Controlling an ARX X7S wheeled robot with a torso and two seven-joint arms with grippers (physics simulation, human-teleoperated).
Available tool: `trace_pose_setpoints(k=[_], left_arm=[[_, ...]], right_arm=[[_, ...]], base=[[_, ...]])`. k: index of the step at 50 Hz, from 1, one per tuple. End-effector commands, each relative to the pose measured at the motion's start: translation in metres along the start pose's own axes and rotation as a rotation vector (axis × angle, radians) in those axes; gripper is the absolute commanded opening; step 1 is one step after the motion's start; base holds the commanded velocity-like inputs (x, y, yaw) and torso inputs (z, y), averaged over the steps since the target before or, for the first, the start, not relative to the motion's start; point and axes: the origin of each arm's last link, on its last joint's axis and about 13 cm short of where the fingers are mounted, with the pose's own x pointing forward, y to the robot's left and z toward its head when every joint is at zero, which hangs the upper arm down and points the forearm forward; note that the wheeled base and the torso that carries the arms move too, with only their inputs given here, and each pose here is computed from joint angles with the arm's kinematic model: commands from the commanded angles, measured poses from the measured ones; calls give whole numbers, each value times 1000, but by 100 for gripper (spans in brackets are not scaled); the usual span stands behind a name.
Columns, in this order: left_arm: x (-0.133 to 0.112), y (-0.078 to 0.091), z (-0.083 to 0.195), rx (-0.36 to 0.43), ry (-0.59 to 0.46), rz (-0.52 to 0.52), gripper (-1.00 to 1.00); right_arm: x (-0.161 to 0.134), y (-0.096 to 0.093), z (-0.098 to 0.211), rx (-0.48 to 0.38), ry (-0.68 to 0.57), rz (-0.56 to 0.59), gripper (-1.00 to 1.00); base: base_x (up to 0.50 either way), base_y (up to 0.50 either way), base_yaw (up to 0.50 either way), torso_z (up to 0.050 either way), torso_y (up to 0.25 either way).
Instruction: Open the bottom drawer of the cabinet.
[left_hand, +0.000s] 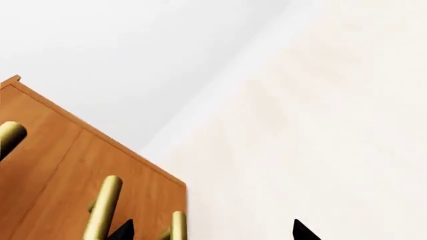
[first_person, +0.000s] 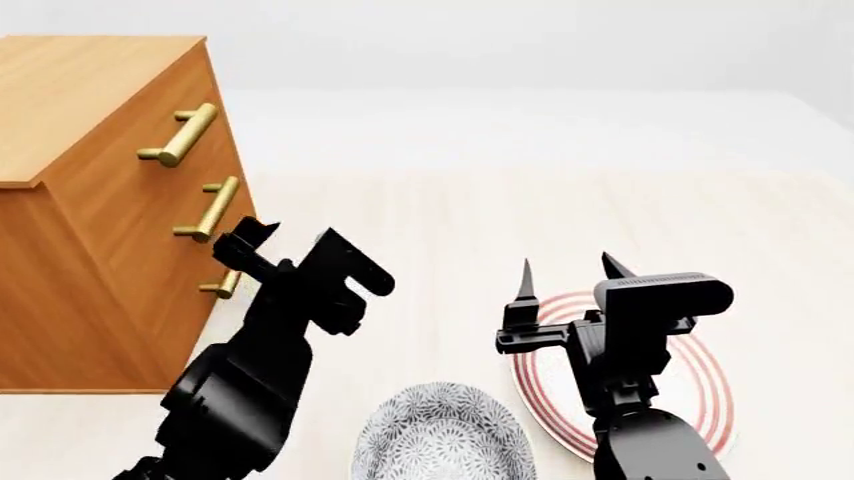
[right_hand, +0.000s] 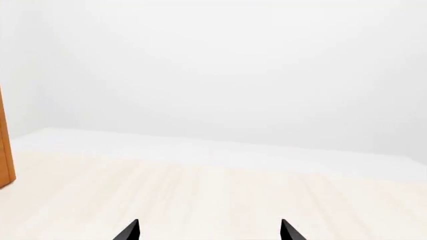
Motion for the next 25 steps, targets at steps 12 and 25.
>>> trace_pose_setpoints(k=[12, 25], left_arm=[[28, -13, -22, 187, 122, 9, 100], [46, -21, -38, 273, 199, 29, 100]], right_arm=[[0, -1, -1, 6, 1, -6, 100], [0, -2, 1, 10, -5, -8, 100]], base=[[0, 0, 0, 0, 0], [0, 0, 0, 0, 0]])
